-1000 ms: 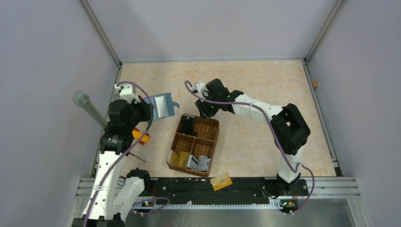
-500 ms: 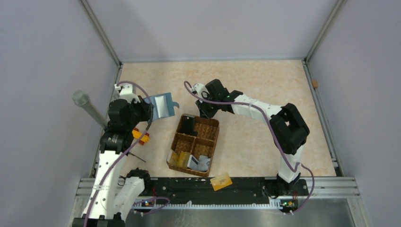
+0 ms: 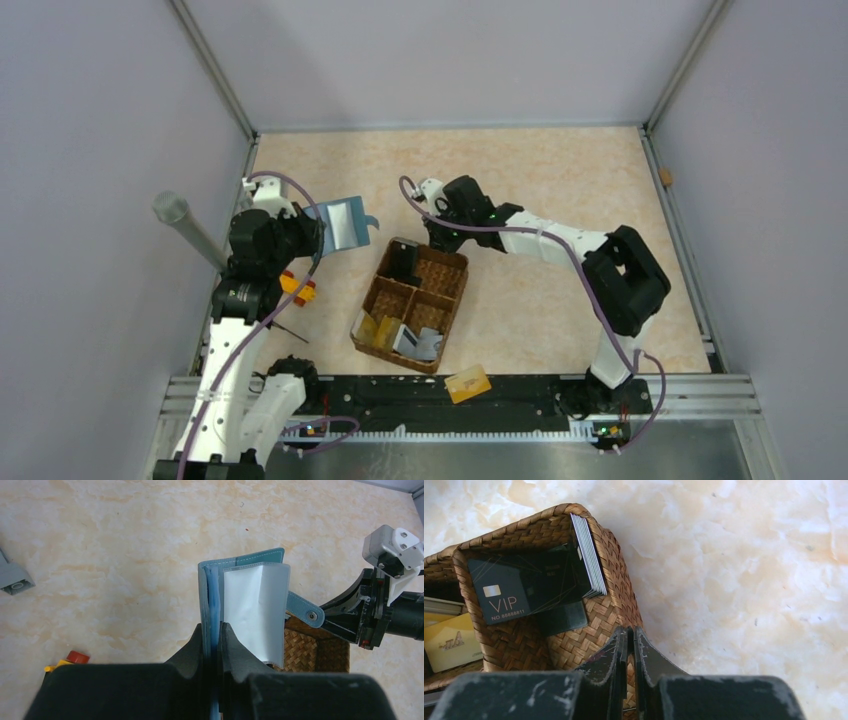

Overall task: Put the credit cards into the card holder
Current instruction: Move the storage box to the center of the board.

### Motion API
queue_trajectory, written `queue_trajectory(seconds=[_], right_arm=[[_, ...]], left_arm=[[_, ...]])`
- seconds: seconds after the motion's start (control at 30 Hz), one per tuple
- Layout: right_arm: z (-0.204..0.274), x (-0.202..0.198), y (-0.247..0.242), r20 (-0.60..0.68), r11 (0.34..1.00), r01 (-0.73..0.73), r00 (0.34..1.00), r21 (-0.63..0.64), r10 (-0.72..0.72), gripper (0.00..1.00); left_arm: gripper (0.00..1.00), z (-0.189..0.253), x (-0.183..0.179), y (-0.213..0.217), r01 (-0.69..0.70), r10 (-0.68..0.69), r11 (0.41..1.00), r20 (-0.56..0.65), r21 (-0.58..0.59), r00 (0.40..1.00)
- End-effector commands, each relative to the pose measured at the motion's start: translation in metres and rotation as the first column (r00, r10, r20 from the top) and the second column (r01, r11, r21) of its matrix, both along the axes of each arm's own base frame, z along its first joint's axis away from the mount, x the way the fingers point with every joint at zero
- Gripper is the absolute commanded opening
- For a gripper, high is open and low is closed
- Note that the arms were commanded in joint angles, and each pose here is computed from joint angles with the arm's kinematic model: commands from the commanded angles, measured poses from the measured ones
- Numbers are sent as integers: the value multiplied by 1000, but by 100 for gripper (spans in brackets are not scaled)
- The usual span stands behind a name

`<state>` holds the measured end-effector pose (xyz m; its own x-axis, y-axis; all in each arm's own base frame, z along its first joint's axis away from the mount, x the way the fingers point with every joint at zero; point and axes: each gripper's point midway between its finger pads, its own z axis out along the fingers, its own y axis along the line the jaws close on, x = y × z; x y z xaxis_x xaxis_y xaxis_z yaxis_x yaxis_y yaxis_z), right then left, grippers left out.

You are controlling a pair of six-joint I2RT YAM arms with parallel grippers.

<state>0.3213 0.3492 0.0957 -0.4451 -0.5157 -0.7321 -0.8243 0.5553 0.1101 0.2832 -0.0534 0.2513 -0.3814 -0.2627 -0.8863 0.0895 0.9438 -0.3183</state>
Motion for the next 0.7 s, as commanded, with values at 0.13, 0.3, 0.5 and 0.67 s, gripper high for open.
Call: queue_trajectory(seconds=[0.13, 0.3, 0.5, 0.67], right_arm=[[2, 22, -53, 138, 950, 303, 947, -76, -291, 0], [2, 31, -77, 182, 885, 454, 883, -102, -432, 0], [0, 38, -97, 194, 803, 586, 805, -109, -561, 0], [-4, 45, -116, 188, 729, 676, 734, -107, -653, 0]], left_arm=[[0, 17, 3, 3, -20, 21, 1000, 62, -18, 998], [0, 18, 3, 4, -25, 26, 999, 65, -20, 998], [0, 17, 3, 3, -23, 24, 999, 65, -22, 998], [0, 18, 3, 3, -21, 23, 999, 67, -23, 997]])
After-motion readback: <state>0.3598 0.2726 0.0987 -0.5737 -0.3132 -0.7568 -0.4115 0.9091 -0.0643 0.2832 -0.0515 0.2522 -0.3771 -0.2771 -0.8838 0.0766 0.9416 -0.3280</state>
